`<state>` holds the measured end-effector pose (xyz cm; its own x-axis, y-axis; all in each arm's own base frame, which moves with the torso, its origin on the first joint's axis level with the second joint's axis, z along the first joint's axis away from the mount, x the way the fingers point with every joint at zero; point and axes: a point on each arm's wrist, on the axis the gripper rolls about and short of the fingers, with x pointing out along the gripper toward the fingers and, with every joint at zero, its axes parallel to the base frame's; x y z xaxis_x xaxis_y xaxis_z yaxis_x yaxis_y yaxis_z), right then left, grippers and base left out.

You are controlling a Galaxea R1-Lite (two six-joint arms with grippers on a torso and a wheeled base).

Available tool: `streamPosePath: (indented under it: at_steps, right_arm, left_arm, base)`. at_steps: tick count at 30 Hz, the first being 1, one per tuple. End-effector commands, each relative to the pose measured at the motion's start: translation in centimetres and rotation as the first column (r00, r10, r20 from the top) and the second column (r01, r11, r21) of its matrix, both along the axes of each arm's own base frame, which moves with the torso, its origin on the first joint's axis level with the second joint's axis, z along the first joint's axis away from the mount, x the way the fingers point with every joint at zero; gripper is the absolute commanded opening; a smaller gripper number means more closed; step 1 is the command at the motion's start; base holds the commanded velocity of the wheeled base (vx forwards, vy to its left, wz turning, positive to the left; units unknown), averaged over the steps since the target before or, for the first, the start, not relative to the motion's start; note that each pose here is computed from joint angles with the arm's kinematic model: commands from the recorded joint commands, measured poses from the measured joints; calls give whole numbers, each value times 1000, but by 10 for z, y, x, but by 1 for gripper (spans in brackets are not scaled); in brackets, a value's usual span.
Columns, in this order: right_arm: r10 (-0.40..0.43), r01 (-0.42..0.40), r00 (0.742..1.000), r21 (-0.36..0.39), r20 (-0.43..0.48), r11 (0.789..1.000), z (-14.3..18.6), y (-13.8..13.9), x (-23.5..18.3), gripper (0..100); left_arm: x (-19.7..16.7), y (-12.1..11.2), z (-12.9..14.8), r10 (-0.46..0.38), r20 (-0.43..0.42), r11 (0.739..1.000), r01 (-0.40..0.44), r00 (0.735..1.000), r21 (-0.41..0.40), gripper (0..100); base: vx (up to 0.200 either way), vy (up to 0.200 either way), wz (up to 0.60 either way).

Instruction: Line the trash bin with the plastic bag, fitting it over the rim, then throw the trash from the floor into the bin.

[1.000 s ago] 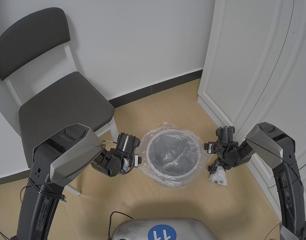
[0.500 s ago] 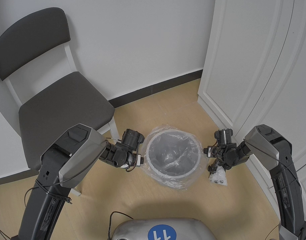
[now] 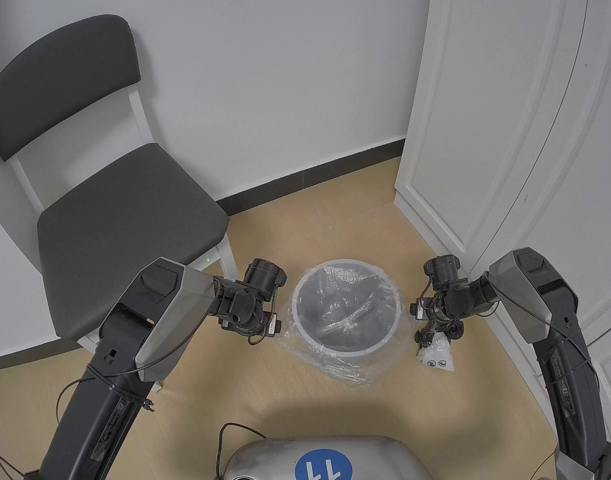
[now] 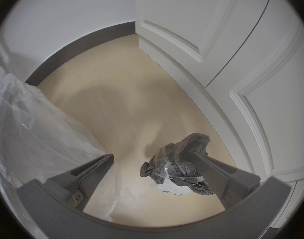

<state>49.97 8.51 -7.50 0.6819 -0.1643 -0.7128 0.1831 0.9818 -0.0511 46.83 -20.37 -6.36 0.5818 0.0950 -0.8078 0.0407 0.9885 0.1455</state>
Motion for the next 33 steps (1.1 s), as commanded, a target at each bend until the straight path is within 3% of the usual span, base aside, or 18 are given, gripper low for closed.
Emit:
streamPosePath:
  at_steps: [1,8,9,11,12,18,24,25,27,33]
  right_arm:
    - [-6,6,1000,-1,0,1000,-5,-1,3,100]
    - [-15,15,1000,5,5,1000,-1,-2,2,100]
    - [-29,28,999,18,19,999,14,-1,-2,100]
    - [-30,29,999,19,20,999,20,-2,-4,100]
    - [-20,20,1000,21,18,1000,28,-1,-9,100]
    - [-2,2,1000,8,11,1000,46,1,-22,100]
    - [54,-54,998,-3,-27,999,68,-2,-47,100]
    - [119,-118,992,8,-44,993,65,4,-54,100]
    - [149,-149,988,3,-34,989,57,8,-56,100]
    - [188,-189,981,-11,-44,982,37,10,-54,100]
  left_arm:
    - [2,5,-11,8,-17,1000,-8,1000,10,100]
    - [2,5,-5,15,-8,1000,-15,1000,1,100]
    - [4,2,18,31,33,999,-30,999,-31,100]
    - [2,1,27,37,42,998,-35,998,-44,100]
    - [-4,1,46,37,51,998,-34,998,-59,100]
    - [-24,6,68,30,38,998,-28,999,-57,100]
    - [-36,9,66,27,27,998,-25,999,-52,100]
    - [-39,9,60,24,46,998,-21,999,-62,100]
    - [-42,11,54,24,59,997,-20,998,-69,100]
    - [-52,16,49,10,71,994,-2,997,-105,100]
  base:
    - [0,0,0]
    - [0,0,0]
    - [0,0,0]
    - [0,0,0]
    - [0,0,0]
    - [0,0,0]
    - [0,0,0]
    - [0,0,0]
    - [0,0,0]
    - [0,0,0]
